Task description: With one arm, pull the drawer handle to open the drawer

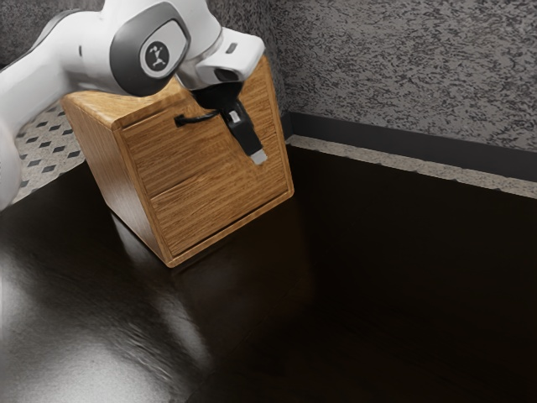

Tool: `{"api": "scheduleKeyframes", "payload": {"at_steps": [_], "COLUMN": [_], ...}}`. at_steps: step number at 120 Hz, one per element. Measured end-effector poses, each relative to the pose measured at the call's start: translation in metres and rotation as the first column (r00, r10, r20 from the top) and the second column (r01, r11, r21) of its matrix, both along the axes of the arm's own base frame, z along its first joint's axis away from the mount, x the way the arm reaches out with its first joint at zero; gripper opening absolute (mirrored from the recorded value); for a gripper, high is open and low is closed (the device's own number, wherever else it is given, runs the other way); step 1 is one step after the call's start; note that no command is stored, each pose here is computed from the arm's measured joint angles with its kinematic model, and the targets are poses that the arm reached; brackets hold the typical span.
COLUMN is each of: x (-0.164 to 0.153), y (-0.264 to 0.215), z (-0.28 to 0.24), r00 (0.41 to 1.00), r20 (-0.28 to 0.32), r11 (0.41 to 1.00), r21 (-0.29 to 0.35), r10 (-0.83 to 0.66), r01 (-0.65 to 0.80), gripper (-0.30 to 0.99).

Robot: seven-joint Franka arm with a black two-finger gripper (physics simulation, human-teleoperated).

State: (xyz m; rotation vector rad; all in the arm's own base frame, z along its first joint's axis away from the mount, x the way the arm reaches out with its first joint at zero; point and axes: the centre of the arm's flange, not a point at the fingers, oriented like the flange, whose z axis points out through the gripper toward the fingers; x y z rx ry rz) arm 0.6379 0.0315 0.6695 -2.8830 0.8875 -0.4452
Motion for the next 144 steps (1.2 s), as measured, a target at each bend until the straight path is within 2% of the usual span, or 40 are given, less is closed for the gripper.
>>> {"api": "scheduleKeyframes", "payload": {"at_steps": [11,25,63,81,101,144], "x": [0.005,0.005,0.017,0.02,0.019,0.015], "y": [0.019,0.049,0.069,0.058,0.036,0.04], "z": [0.02,0.028,0.007,0.008,0.017,0.012], "r00": [0.996,0.991,0.99,0.986,0.981,0.988], "r20": [0.089,0.131,0.122,0.131,0.154,0.148], "r11": [0.999,0.997,0.99,0.987,0.989,0.999], "r21": [0.033,0.073,0.13,0.135,0.104,-0.001], "r10": [-0.016,-0.017,-0.077,-0.108,-0.122,0.048], "r01": [0.013,0.008,0.062,0.09,0.107,-0.048], "gripper": [0.69,0.69,0.69,0.69,0.69,0.69]}}
